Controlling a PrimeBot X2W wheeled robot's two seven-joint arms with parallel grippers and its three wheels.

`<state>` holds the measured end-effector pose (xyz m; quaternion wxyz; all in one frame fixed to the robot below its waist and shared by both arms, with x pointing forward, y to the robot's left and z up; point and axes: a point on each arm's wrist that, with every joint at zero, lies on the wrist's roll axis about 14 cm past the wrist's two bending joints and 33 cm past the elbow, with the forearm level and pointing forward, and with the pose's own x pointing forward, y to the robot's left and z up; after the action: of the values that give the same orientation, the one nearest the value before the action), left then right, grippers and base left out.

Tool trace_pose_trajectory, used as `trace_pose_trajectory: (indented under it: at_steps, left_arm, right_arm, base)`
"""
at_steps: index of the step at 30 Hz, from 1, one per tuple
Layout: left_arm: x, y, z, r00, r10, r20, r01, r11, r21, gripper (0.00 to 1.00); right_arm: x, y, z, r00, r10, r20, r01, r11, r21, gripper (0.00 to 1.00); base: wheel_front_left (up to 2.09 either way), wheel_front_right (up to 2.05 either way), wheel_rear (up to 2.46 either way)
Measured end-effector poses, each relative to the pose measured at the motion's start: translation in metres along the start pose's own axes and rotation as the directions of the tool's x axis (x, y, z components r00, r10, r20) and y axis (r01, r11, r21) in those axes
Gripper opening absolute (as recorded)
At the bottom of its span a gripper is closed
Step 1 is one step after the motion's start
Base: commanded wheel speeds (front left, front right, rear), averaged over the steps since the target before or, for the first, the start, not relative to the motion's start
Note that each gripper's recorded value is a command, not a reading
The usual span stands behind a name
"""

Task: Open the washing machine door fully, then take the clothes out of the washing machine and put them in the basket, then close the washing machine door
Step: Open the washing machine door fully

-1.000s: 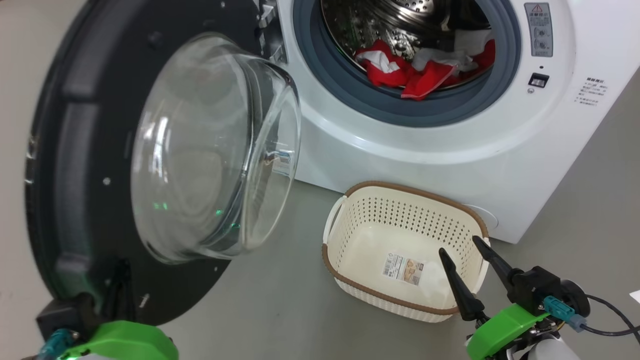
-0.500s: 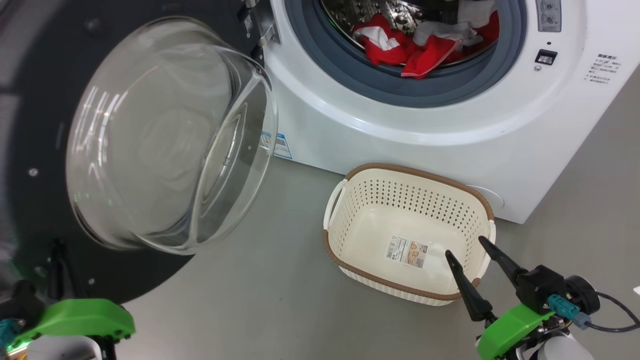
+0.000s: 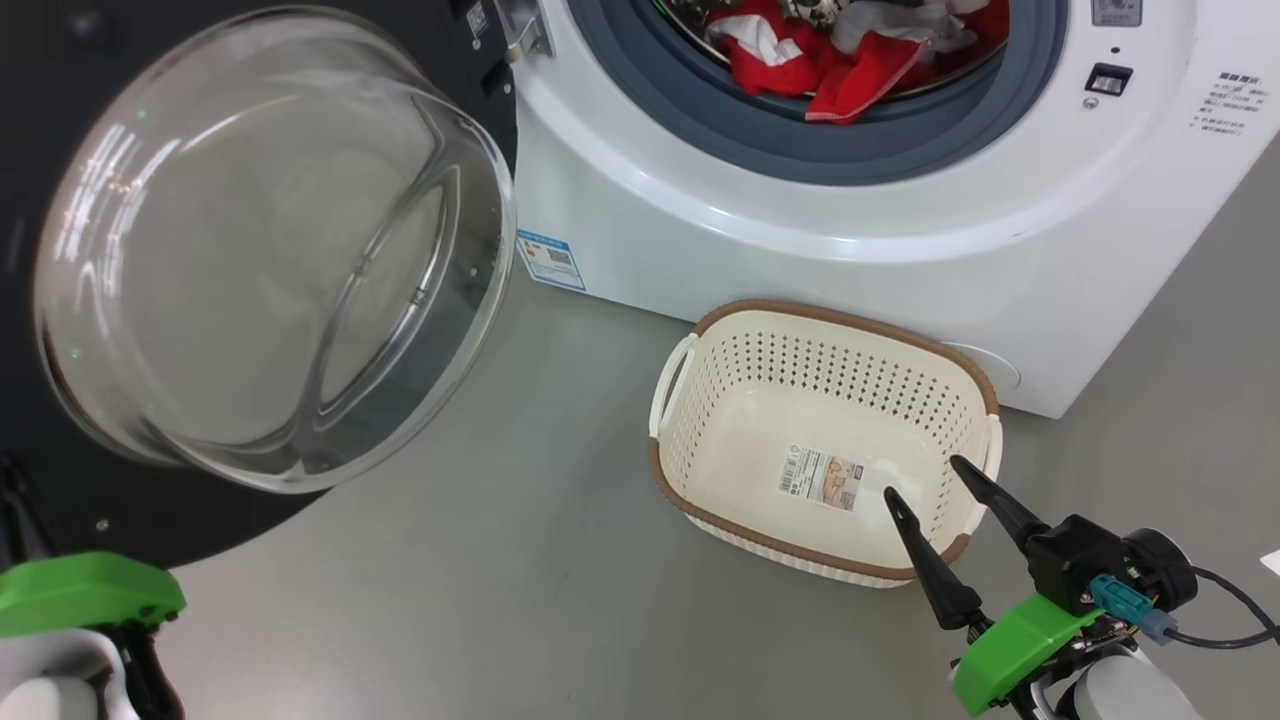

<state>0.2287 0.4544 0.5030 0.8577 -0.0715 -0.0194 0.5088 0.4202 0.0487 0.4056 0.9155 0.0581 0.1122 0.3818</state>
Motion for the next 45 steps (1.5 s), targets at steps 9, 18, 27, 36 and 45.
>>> trace_pose_trajectory:
  at_steps: [9,18,27,36,45]
  left_arm:
    - [0.015,-0.005,-0.009,1.000,-0.002,-0.028,0.002,1.000,0.013,0.00]
    - [0.021,-0.004,-0.007,1.000,0.002,-0.020,-0.002,1.000,0.010,0.00]
    - [0.019,-0.009,0.007,0.999,-0.037,0.025,0.038,0.999,-0.027,0.42]
    - [0.005,-0.046,0.046,0.967,-0.194,0.164,0.209,0.975,-0.074,1.00]
    - [-0.033,-0.124,0.082,0.834,-0.466,0.294,0.504,0.861,-0.066,1.00]
  right_arm:
    - [0.002,-0.003,-0.007,1.000,0.014,-0.016,-0.014,1.000,-0.004,1.00]
    - [0.001,-0.006,-0.006,1.000,0.011,-0.016,-0.011,1.000,-0.016,1.00]
    - [-0.002,0.003,0.009,1.000,0.006,0.018,-0.006,1.000,-0.018,1.00]
    - [-0.013,-0.006,0.035,0.993,-0.071,0.091,0.071,0.997,-0.001,1.00]
    - [-0.038,-0.032,0.077,0.955,-0.196,0.221,0.197,0.980,0.018,1.00]
  base:
    - [0.00,0.00,0.00]
    - [0.00,0.00,0.00]
    - [0.00,0.00,0.00]
    - [0.00,0.00,0.00]
    - [0.00,0.00,0.00]
